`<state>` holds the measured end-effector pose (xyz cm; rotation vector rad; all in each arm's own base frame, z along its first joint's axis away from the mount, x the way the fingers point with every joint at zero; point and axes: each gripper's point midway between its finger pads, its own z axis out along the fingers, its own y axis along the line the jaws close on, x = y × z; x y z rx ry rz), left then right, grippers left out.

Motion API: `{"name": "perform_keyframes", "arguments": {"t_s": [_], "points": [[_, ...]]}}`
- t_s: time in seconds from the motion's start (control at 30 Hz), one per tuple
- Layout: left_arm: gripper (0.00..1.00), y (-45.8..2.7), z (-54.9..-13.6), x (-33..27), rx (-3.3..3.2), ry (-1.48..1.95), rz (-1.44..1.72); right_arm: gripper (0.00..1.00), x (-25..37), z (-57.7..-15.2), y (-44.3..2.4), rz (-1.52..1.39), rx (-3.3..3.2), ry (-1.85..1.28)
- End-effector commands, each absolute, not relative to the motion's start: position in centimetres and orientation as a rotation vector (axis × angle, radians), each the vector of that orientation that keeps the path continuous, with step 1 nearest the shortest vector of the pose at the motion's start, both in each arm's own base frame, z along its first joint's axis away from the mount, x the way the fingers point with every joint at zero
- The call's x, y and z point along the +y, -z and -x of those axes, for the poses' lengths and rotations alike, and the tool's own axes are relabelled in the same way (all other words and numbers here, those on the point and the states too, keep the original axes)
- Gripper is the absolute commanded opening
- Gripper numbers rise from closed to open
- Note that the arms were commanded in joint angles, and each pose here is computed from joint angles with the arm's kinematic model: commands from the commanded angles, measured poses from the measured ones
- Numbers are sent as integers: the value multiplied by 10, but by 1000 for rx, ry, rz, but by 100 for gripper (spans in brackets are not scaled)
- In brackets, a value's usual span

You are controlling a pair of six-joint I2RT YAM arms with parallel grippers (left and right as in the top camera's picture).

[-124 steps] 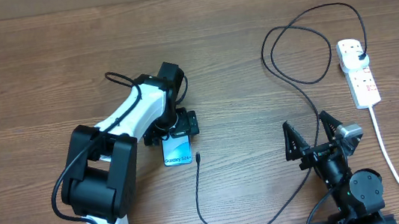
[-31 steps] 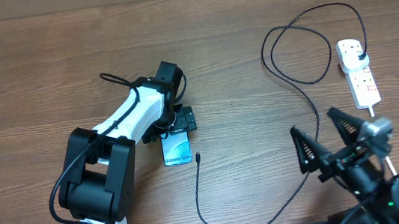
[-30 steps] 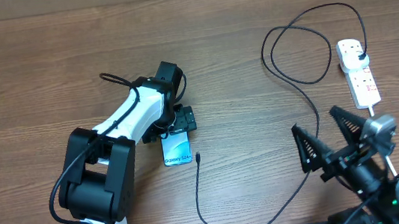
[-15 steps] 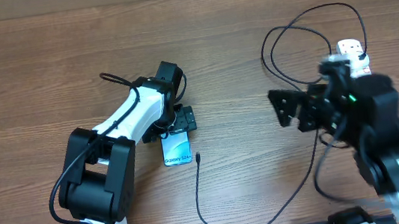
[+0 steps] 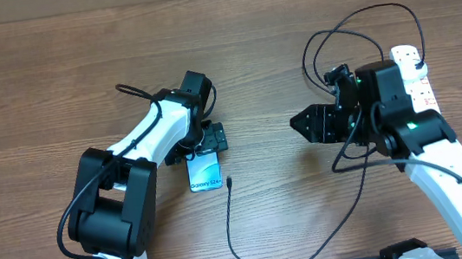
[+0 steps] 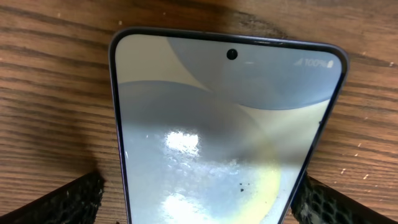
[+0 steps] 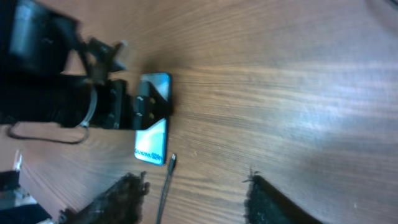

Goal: Plug charger to phone and switch on socket

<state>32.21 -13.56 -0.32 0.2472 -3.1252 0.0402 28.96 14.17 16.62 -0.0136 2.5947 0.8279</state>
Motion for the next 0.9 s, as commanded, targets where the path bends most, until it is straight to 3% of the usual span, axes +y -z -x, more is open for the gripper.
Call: {"name": "perform_keyframes", "arguments": {"t_s": [0.0,0.4,0.6,0.7,0.8,0.87], "points": [[100,35,-301,-140,-3026,-78,-196,82,138,-295,-146,-21,2669,-790],[100,35,-302,-140,-3026,-79,-196,97,134,-299,-87,-89,2842,-725],[85,35,-302,-140,-3026,-79,-196,100,133,-299,-72,-102,2887,-714],[82,35,-302,-140,-3027,-80,-196,100,136,-297,-70,-98,2896,-739],[72,35,-303,-141,-3033,-85,-197,100,143,-294,-72,-85,2896,-791],[71,35,-303,-141,-3034,-86,-196,100,147,-293,-72,-70,2899,-803]]}}
